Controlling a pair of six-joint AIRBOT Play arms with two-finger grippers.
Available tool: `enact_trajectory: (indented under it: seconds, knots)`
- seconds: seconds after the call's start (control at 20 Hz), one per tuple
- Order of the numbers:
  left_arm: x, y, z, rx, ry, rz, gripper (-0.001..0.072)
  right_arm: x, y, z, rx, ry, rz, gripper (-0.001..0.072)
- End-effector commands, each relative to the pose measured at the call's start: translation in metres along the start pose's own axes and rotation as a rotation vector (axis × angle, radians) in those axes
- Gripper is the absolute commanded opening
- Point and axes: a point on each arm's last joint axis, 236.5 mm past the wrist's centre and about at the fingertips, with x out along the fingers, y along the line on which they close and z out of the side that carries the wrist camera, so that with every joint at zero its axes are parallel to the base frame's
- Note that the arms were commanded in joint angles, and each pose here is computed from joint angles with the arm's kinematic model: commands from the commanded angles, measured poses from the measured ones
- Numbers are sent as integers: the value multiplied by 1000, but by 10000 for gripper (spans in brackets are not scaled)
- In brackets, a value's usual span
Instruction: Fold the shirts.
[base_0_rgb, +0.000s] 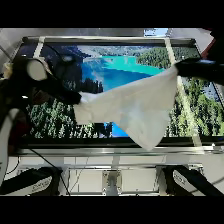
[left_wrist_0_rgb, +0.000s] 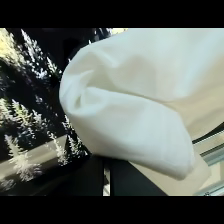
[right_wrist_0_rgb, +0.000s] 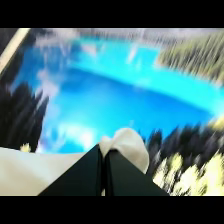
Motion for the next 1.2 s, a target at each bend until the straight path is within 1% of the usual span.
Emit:
enact_trajectory:
  seconds: [0.0, 0.1, 0.15, 0.2, 0.25, 0.3, 0.35, 0.4, 0.5, 0.6, 0.7, 0.75, 0.8, 0.9, 1.0, 1.05, 1.15]
  knots:
    - [123, 14, -25, -94, 101, -19, 13, 114, -38, -95, 172, 254, 17, 29]
    - [160, 34, -5, -160, 48, 36, 12, 162, -60, -129, 283, 298, -12, 30]
    - [169, 42, 10, -188, -7, 59, 16, 181, -68, -135, 353, 283, -26, 39]
    - [171, 50, 30, -223, -81, 78, 22, 194, -74, -132, 409, 241, -34, 139]
    - [164, 57, 51, -242, -163, 91, 65, 202, -80, -122, 461, 179, -41, 381]
    - [150, 65, 75, -253, -248, 107, 385, 204, -86, -109, 483, 117, -56, 506]
    - [131, 75, 97, -269, -315, 122, 720, 202, -91, -94, 477, 74, -66, 522]
    - [105, 87, 117, -283, -367, 142, 705, 197, -97, -82, 442, 54, -79, 522]
    - [43, 112, 144, -280, -434, 211, 704, 175, -111, -64, 341, 64, -112, 521]
    - [-22, 133, 153, -232, -485, 306, 703, 142, -133, -71, 253, 159, -171, 518]
    - [-76, 144, 145, -163, -526, 398, 703, 101, -161, -110, 256, 338, -259, 513]
    - [-95, 142, 136, -140, -530, 416, 703, 81, -171, -137, 287, 444, -286, 513]
    - [-105, 140, 125, -127, -513, 425, 703, 66, -174, -163, 334, 533, -278, 514]
    - [-107, 136, 100, -137, -458, 418, 702, 48, -159, -215, 418, 660, -175, 513]
    - [-83, 127, 73, -151, -384, 375, 703, 49, -136, -254, 546, 679, -48, 514]
    - [-64, 117, 58, -161, -344, 324, 703, 52, -124, -271, 604, 675, 11, 513]
    - [-25, 92, 33, -188, -291, 207, 703, 60, -111, -296, 707, 648, 62, 514]
